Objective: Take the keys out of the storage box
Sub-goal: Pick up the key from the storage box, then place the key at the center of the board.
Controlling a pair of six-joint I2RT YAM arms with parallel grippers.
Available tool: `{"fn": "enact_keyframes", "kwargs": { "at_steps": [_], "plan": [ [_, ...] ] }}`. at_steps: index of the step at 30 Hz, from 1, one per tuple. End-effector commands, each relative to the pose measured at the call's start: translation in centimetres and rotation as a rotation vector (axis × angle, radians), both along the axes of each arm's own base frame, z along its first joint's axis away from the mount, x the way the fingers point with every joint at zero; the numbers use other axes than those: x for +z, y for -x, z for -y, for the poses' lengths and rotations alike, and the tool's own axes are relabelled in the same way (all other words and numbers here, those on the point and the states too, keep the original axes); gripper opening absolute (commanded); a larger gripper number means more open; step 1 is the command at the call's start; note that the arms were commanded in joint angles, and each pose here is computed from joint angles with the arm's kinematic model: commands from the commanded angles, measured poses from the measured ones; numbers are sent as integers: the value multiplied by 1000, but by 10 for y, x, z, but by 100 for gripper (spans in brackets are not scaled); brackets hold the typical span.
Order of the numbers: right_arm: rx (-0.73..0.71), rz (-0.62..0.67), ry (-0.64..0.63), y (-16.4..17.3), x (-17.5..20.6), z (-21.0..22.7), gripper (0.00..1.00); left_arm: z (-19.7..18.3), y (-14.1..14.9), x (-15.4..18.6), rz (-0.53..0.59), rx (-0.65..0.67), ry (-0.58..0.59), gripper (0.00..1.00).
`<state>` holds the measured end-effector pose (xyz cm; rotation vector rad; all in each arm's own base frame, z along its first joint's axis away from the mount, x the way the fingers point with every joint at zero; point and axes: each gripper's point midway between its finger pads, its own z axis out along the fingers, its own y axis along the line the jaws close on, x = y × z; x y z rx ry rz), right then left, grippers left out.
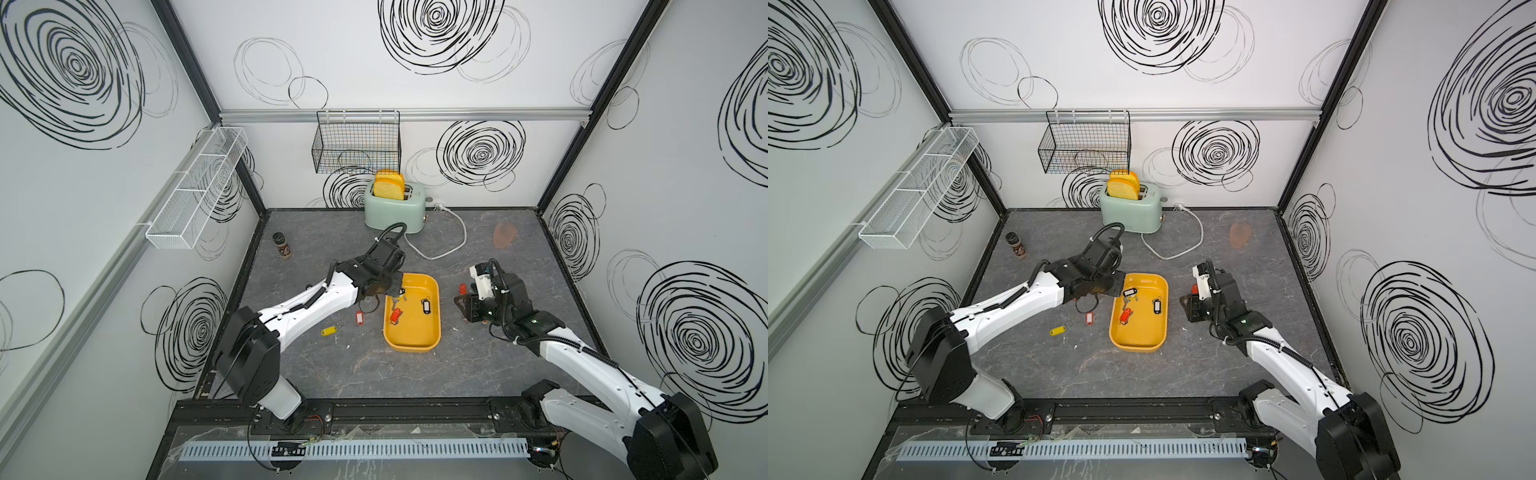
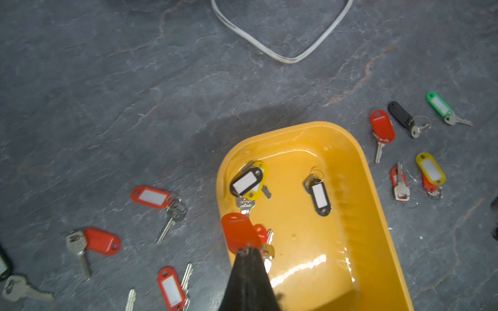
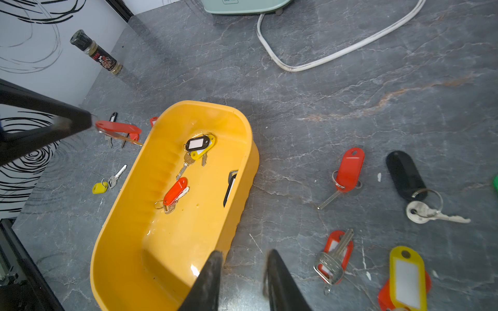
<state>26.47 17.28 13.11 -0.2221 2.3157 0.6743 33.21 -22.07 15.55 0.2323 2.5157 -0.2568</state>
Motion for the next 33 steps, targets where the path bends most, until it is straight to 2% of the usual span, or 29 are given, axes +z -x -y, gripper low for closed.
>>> {"fn": "enact_keyframes", "kwargs": {
  "at_steps": [1,9,15,18,22,27,33],
  "plan": [
    [9,-2,-16,-1,-1,-4,32,-51,9,1,-7,154,-21,0],
    [23,-6,-17,-1,-2,-7,32,-172,34,-24,-37,497,-94,0],
    [22,-5,-14,-1,-3,-7,33,-226,54,-51,-110,717,-62,0],
    [19,-4,-13,-1,-3,-6,33,-235,58,-64,-149,774,-15,0],
    [14,-3,-10,0,-4,-5,33,-243,65,-80,-199,824,-8,0],
    [5,-4,-7,0,-6,-3,33,-242,77,-99,-263,852,25,0],
    [6,-7,-8,-2,-7,-4,33,-240,82,-110,-307,858,13,0]
  ]
}}
